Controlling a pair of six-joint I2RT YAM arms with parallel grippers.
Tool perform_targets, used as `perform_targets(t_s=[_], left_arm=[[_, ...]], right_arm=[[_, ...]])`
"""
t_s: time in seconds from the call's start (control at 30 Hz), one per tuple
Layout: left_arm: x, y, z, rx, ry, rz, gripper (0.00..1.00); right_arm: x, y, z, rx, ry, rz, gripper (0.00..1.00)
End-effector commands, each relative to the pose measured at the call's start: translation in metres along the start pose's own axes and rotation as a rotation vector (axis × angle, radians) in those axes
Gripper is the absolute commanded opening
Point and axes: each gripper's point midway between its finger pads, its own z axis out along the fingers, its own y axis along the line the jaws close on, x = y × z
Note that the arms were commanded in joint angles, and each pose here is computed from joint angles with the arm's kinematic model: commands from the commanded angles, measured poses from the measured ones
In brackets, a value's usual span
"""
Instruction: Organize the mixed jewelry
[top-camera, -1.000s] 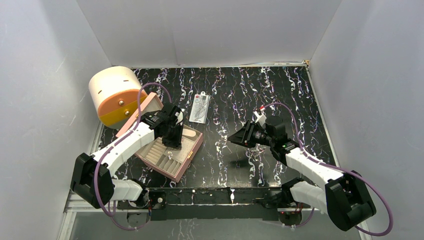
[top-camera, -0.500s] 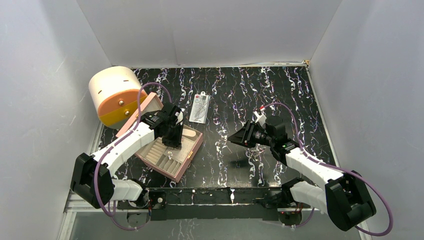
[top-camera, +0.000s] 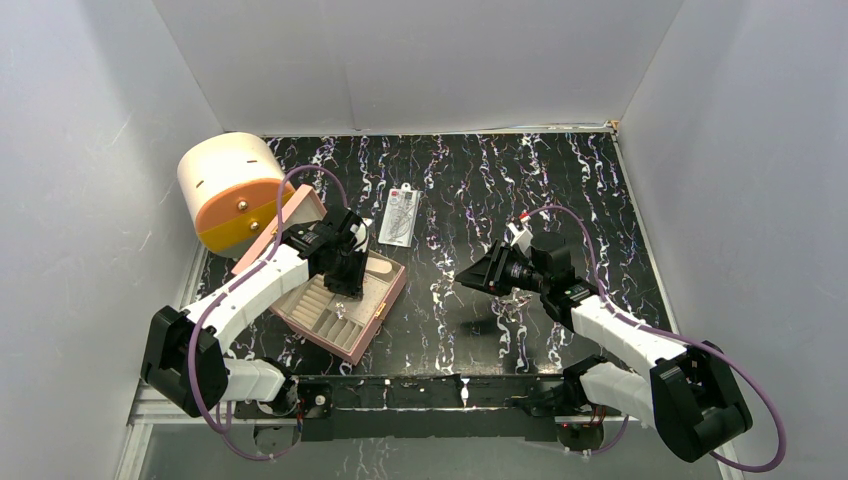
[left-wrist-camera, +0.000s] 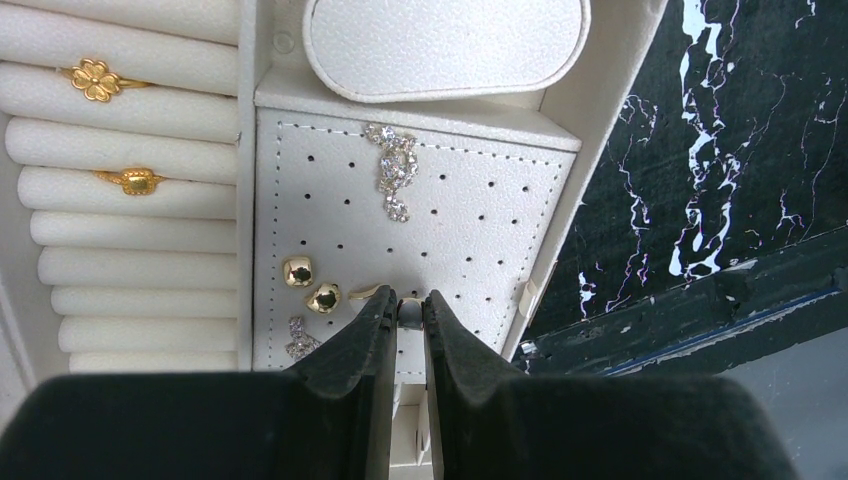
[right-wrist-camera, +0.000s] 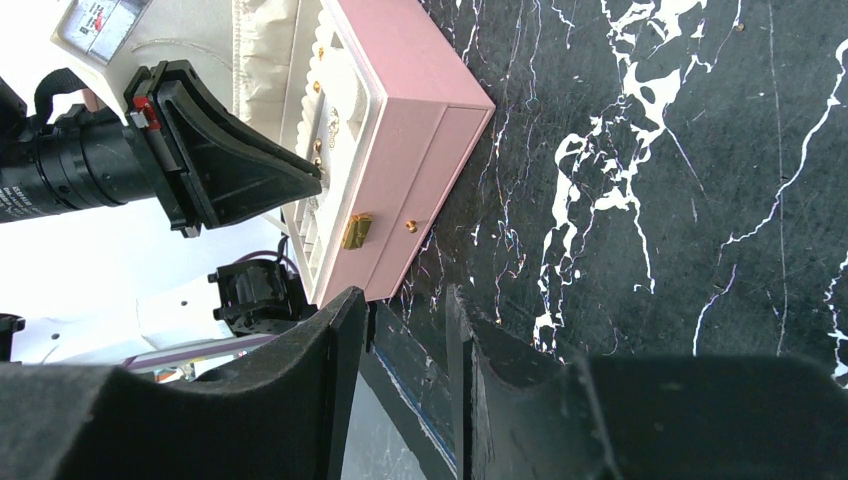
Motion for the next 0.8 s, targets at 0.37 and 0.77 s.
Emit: perform_targets(t_s=[0.37,0.77], left_arm=[[-0.001,0.008,0.0,-0.05,0.001,-0.016,0.09],[-0.006,0.013,-0.002,-0.105,-0.034,-0.004,0.09]], right_arm=[[-0.004,0.009,-0.002,-0.037,-0.024,-0.031,0.45],[-0.006,0.009,-0.001,-0.038,-0.022,-0.032,0.45]])
